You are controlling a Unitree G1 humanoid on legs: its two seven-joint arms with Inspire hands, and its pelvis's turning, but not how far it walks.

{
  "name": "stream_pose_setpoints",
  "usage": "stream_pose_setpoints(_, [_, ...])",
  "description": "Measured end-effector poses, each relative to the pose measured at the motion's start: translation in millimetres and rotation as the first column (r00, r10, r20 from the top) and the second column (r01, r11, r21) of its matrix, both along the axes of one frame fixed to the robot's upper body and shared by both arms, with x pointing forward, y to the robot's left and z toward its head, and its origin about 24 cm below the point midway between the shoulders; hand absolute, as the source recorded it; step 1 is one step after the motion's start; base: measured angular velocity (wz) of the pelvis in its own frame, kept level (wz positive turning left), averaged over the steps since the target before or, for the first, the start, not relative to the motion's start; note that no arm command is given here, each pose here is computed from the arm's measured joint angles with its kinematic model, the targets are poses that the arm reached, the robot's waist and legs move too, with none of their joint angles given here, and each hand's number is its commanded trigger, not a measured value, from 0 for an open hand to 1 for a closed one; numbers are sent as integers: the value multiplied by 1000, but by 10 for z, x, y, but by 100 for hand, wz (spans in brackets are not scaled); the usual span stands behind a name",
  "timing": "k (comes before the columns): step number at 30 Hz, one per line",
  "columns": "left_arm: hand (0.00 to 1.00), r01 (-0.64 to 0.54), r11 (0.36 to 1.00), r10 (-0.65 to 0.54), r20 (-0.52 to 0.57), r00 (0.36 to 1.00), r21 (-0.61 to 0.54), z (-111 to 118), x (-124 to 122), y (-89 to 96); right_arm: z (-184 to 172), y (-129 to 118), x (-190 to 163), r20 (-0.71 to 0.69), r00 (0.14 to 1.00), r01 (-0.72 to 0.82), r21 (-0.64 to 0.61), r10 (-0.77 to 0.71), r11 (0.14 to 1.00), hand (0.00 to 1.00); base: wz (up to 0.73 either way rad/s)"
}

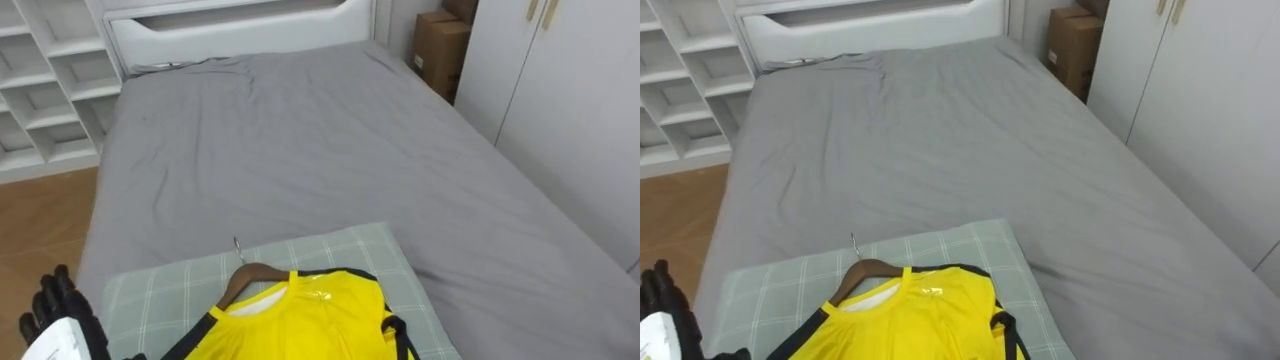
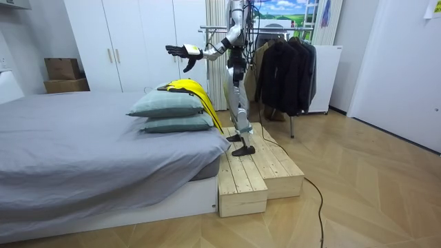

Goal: Hang clothes

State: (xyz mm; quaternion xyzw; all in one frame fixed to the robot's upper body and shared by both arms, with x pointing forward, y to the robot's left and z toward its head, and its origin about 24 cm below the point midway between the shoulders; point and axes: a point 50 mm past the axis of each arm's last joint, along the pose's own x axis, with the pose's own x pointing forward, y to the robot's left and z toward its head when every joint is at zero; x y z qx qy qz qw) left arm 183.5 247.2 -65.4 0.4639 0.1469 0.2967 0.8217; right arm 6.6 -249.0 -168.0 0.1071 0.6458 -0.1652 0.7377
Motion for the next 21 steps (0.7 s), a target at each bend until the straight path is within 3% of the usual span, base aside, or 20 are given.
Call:
stream_pose_setpoints(7, [0,90,996,-91,-84,992,-15,-58,96,-67,1,-6,29,-2,998,-63,-13,63,998,0,0])
stream_pose_setpoints(21, [0,291,956,-288,-224,931,-17,-112,244,-287,3,-25,1,-7,1000,-11,-9,11,1000,0,0])
